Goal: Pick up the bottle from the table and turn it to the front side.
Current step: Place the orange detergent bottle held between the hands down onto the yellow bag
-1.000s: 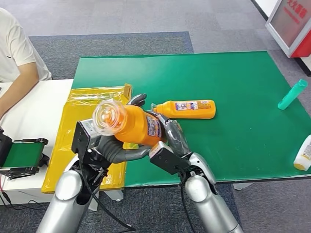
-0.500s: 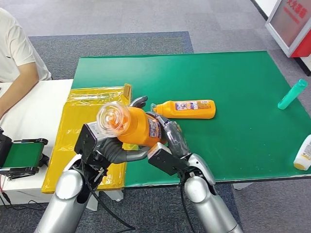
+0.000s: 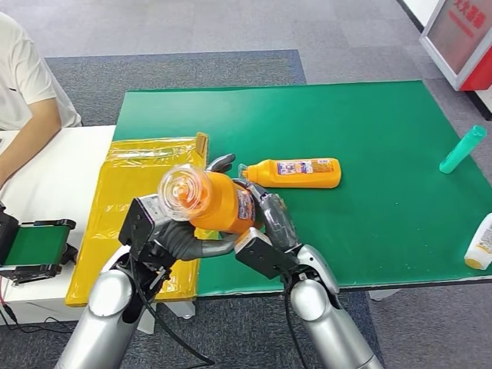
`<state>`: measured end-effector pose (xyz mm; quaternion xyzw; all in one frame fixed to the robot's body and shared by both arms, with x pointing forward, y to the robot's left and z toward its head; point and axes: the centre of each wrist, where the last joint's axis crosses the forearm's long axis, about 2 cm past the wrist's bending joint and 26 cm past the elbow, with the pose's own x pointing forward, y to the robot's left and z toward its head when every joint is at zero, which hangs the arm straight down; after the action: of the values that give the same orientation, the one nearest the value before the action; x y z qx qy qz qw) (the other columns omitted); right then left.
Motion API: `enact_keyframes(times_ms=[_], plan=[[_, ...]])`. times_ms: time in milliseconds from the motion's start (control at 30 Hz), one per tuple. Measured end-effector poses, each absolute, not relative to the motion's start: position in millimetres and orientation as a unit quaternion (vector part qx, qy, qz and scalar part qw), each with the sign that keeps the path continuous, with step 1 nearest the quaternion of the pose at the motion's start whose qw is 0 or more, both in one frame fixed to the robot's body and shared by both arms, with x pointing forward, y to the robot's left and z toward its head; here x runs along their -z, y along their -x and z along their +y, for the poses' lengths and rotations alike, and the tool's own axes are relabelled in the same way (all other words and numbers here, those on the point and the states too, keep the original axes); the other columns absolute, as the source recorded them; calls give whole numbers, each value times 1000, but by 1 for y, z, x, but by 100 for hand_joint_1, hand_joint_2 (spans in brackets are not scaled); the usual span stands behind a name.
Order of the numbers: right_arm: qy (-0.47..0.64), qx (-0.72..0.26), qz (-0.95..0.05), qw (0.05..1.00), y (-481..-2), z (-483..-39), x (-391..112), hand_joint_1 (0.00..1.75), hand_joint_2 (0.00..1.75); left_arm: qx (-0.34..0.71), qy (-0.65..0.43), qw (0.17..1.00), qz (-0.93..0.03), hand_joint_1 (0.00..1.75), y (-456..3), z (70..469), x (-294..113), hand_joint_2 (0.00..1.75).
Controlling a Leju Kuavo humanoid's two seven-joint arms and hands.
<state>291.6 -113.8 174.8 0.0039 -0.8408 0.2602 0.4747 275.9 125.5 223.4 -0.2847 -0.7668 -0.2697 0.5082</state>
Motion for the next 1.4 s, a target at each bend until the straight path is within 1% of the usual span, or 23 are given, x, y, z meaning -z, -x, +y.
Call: enact_keyframes(times_ms=[333, 400, 467, 533, 1400], plan=[[-4, -260, -838, 479, -292, -113, -174, 175, 175, 276, 278, 503, -770, 1, -275, 124, -223, 175], [-3, -260, -837, 481, -293, -113, -174, 175, 175, 281, 272, 501, -772, 26, -275, 124, -223, 175], [-3, -260, -836, 482, -294, -113, -174, 175, 175, 286, 268, 499, -773, 113, -274, 123, -223, 175], [-2, -261, -835, 484, -295, -113, -174, 175, 175, 289, 267, 498, -773, 175, -274, 122, -223, 175], [-5, -265, -831, 489, -295, -111, -171, 175, 175, 288, 259, 497, -777, 175, -274, 122, -224, 175]])
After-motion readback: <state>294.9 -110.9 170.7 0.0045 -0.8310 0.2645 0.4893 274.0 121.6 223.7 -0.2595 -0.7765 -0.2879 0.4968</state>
